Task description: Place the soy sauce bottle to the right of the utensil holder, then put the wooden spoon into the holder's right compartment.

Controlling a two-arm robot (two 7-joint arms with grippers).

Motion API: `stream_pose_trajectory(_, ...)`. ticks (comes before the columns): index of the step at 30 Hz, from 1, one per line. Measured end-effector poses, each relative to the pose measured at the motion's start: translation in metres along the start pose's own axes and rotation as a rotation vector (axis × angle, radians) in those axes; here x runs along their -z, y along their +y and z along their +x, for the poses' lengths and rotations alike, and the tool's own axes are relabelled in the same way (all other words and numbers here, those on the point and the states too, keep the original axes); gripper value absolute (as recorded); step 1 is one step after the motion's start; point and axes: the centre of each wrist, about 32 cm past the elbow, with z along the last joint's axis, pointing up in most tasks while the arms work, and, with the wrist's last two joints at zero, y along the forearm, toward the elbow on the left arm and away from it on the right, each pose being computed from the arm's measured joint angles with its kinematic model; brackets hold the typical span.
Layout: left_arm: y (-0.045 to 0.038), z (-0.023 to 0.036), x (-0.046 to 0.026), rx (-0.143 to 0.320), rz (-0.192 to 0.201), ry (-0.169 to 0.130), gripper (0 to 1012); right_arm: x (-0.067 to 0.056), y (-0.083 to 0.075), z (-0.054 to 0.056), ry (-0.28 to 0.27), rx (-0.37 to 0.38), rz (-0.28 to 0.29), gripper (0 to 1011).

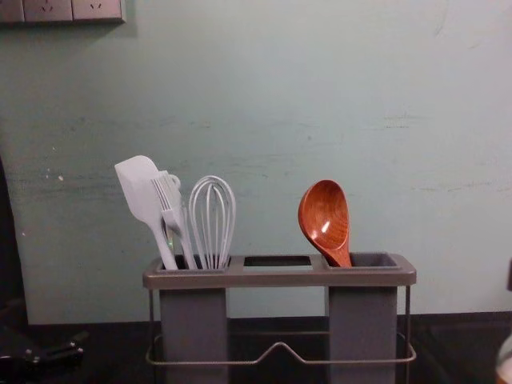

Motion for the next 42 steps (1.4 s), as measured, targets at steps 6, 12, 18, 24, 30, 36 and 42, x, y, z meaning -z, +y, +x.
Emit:
stream_pose_trajectory(6, 0.0, 0.0, 0.0, 0.0, 0.0, 0.0, 1005, 0.003, -0.007, 0.013, -0.031, 0.059, -0.025, 382)
stream_pose_trajectory(12, 0.0, 0.0, 0.0, 0.0, 0.0, 0.0, 1005, 0.005, -0.001, 0.025, -0.041, 0.098, -0.03, 381)
stream_pose_trajectory(18, 0.0, 0.0, 0.0, 0.0, 0.0, 0.0, 1005, 0.008, 0.011, 0.03, -0.043, 0.117, -0.027, 382)
stream_pose_trajectory(24, 0.0, 0.0, 0.0, 0.0, 0.0, 0.0, 1005, 0.013, 0.026, 0.035, -0.001, 0.134, -0.018, 381)
stream_pose_trajectory(30, 0.0, 0.0, 0.0, 0.0, 0.0, 0.0, 1005, 0.015, 0.042, 0.04, 0.023, 0.157, -0.024, 382)
stream_pose_trajectory(36, 0.0, 0.0, 0.0, 0.0, 0.0, 0.0, 1005, 0.017, 0.055, 0.046, 0.029, 0.168, -0.032, 381)
stream_pose_trajectory(42, 0.0, 0.0, 0.0, 0.0, 0.0, 0.0, 1005, 0.019, 0.066, 0.051, 0.025, 0.176, -0.043, 381)
